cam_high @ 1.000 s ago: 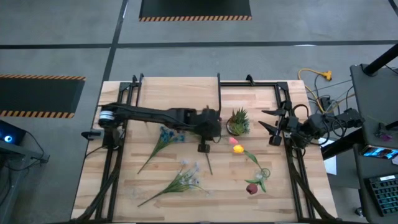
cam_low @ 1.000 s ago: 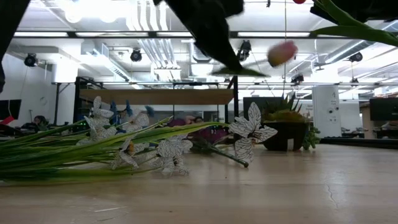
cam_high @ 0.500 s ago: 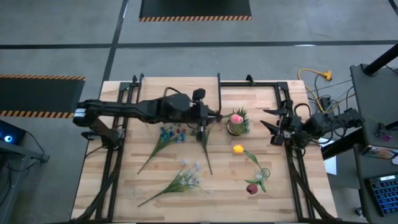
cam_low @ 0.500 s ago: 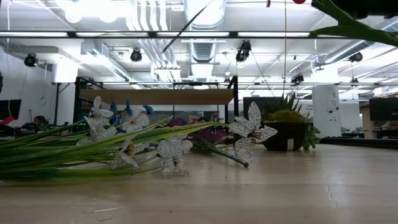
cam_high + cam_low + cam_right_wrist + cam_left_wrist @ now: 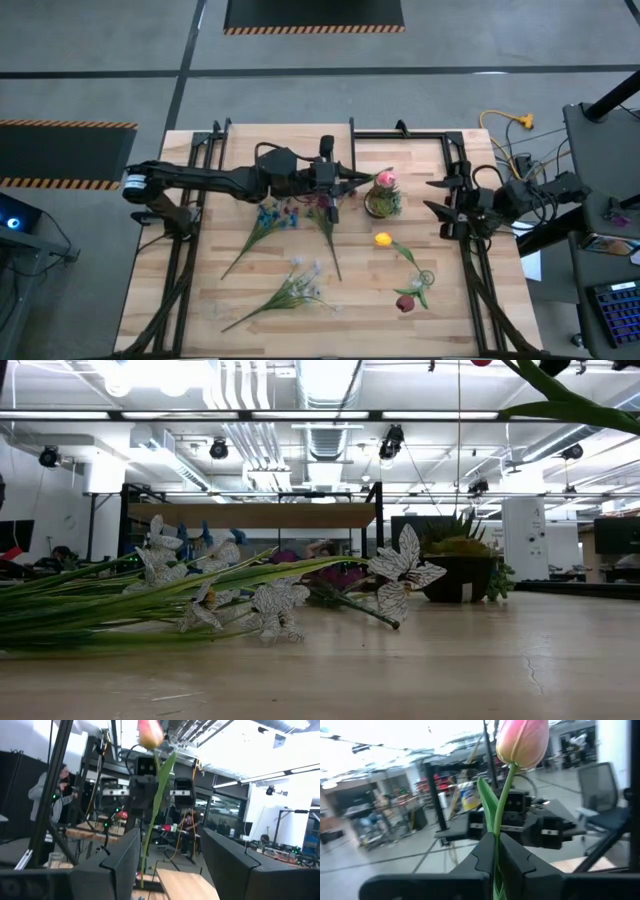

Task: Pick and place flowers into a vace then onto a shelf
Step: Put the pink tulip into the right transparent vase

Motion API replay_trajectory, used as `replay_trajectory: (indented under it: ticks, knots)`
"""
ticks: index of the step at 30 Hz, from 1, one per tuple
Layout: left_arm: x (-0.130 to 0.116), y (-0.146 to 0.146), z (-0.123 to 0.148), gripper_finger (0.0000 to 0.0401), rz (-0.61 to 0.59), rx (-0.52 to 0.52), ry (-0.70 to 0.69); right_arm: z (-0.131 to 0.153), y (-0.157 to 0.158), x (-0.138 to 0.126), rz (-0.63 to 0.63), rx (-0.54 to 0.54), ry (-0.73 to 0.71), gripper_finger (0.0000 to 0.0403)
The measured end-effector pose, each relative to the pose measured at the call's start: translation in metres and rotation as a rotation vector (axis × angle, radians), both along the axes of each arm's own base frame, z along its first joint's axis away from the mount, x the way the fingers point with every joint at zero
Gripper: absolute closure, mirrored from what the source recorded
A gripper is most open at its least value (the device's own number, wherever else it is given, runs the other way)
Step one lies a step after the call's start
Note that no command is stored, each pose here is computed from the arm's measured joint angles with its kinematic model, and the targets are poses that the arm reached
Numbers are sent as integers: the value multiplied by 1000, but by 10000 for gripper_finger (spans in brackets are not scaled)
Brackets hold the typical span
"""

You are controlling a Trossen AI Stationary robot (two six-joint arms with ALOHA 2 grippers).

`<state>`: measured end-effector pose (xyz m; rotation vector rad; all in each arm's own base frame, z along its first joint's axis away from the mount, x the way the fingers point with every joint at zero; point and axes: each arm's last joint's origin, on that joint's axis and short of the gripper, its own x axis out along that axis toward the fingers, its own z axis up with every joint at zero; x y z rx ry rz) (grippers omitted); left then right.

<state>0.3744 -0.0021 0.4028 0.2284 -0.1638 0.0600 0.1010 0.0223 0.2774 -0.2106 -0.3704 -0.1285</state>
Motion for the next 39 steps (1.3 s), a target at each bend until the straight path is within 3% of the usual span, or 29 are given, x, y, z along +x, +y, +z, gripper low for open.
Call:
replay_trajectory:
  ticks: [5, 11, 21, 26, 30, 39]
  knots:
    - [7, -1, -8, 401, -24, 4, 11, 3, 4, 17, -20, -1, -33, 202]
    - [8, -1, -6, 401, -23, 4, -27, 12, 8, 52, -45, 17, 64, 199]
    - [8, -1, -7, 401, -24, 4, -19, 27, 0, 110, -148, 22, 165, 152]
    - [8, -1, -7, 401, -26, 4, -19, 33, -1, 123, -40, -3, 133, 130]
    - [8, -2, -6, 401, -31, 5, -25, 34, -5, 129, -41, 8, 139, 125]
    - [8, -4, -6, 401, -83, 14, -27, 38, -6, 135, 21, 1, 119, 158]
